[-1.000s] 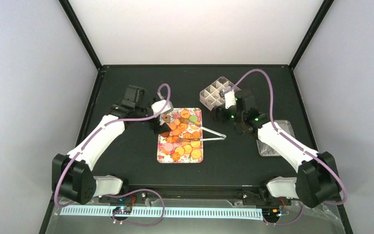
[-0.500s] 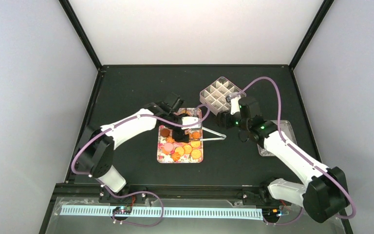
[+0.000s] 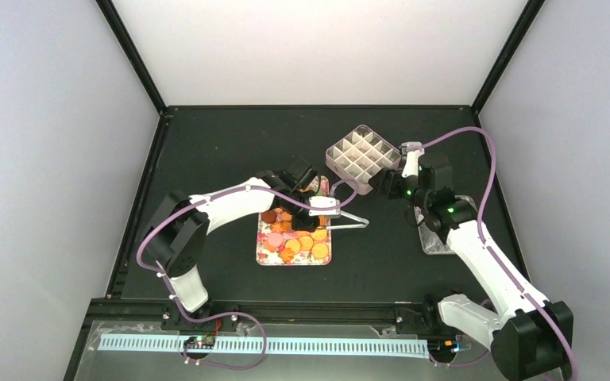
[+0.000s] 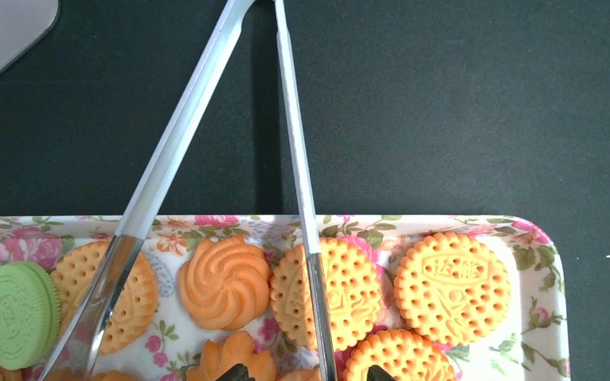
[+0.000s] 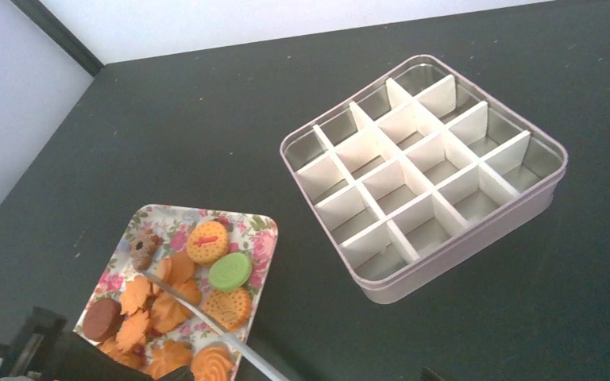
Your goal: Pack the cookies
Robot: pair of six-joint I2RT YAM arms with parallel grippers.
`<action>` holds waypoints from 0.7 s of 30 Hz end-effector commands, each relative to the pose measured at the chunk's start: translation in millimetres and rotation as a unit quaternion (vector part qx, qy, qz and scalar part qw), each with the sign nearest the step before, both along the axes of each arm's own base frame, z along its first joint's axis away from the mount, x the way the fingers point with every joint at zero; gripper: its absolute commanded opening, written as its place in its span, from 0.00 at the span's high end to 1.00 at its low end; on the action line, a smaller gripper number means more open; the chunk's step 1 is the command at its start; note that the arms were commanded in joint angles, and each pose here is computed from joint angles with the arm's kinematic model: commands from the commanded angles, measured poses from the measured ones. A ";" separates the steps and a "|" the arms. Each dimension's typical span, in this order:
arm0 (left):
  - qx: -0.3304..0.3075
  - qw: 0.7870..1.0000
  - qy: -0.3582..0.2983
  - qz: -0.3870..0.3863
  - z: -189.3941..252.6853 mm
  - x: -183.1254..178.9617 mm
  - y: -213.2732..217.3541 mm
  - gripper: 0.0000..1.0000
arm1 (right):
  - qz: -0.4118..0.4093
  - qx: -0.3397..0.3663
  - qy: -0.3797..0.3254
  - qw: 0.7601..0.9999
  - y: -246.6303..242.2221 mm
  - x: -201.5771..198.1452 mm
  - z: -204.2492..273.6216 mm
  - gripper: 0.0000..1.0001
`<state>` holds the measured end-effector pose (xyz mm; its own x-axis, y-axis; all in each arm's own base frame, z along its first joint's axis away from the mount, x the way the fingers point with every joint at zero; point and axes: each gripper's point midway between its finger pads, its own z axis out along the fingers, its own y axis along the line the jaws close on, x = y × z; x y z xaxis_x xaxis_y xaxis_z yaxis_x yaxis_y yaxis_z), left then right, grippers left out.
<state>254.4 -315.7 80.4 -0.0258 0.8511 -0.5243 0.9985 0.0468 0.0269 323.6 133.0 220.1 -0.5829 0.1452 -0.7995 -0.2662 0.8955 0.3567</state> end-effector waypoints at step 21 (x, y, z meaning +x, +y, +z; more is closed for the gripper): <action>0.038 0.999 0.002 -0.002 -23.8 -10.0 6.6 0.90 | -0.059 -0.002 0.051 0.997 -17.2 16.7 -16.6 0.30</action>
